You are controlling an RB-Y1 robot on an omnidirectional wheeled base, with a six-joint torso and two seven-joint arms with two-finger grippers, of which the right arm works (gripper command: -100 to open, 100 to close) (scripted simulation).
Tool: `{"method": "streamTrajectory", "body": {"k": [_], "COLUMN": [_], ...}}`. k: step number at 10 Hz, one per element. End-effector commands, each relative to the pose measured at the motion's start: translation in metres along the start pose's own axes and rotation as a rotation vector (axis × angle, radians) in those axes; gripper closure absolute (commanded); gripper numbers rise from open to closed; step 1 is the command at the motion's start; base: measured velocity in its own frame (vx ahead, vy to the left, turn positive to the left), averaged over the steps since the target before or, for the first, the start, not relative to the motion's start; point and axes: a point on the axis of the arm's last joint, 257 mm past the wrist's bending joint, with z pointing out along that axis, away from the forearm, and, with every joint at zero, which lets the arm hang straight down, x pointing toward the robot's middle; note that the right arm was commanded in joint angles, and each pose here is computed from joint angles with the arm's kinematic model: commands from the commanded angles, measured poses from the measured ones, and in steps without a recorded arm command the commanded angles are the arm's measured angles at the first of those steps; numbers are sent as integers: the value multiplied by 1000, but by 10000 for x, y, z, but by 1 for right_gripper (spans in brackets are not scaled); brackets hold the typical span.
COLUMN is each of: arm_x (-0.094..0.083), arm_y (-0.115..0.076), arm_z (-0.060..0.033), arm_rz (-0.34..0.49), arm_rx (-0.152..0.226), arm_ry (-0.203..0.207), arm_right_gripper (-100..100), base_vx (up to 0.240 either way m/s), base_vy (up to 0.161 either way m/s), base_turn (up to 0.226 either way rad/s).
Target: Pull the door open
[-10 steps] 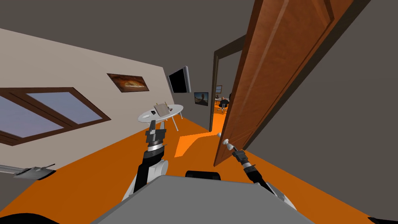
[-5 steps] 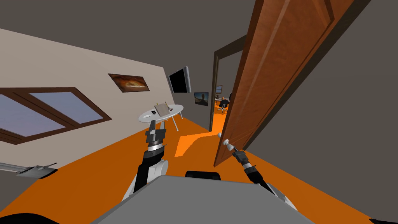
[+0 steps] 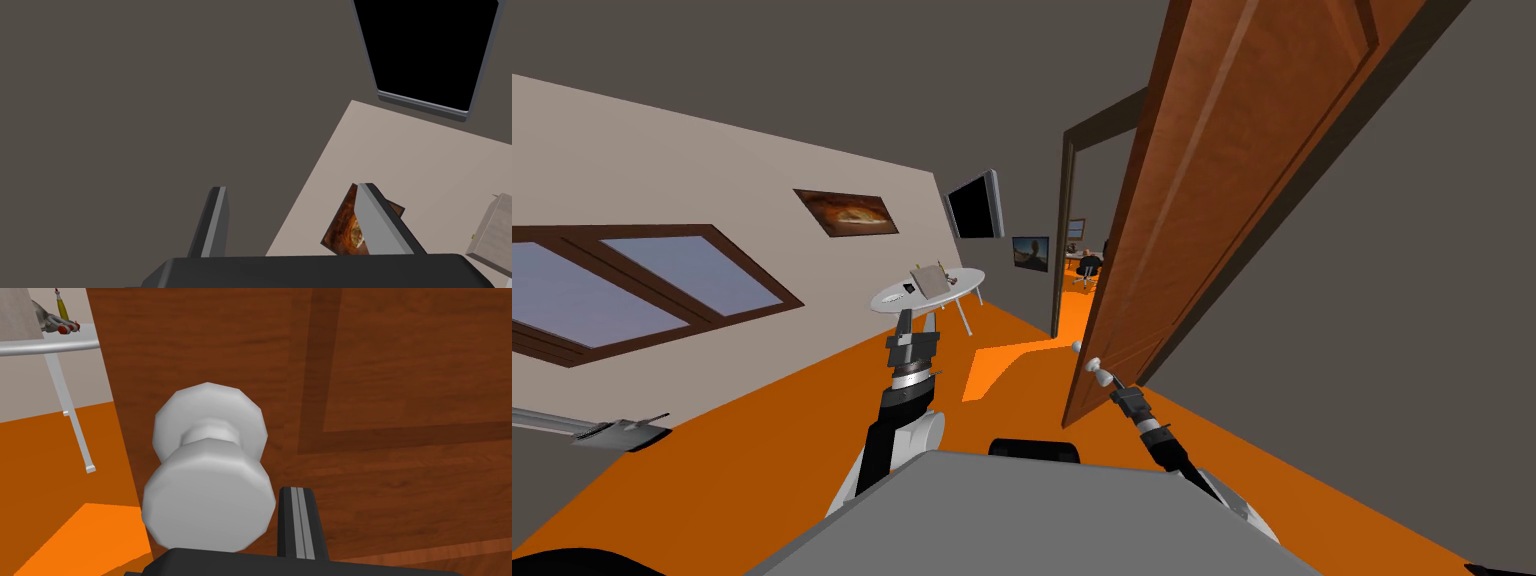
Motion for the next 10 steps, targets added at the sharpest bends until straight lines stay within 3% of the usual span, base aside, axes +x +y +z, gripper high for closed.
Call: {"method": "streamTrajectory", "body": {"k": [1, 8, 9, 10], "arm_x": [-85, -85, -16, -22], "arm_y": [-273, -273, -37, -47], "arm_z": [-31, -31, -66, -85], "arm_rz": [24, 24, 4, 5], "arm_rx": [39, 39, 16, 21], "arm_ry": [-4, -4, -3, -3], "arm_right_gripper": [-100, -100, -100, -100], "base_vx": [-14, 2, -123, -162], "base_vy": [-6, 2, -76, -128], "base_turn": [1, -2, 192, 197]}}
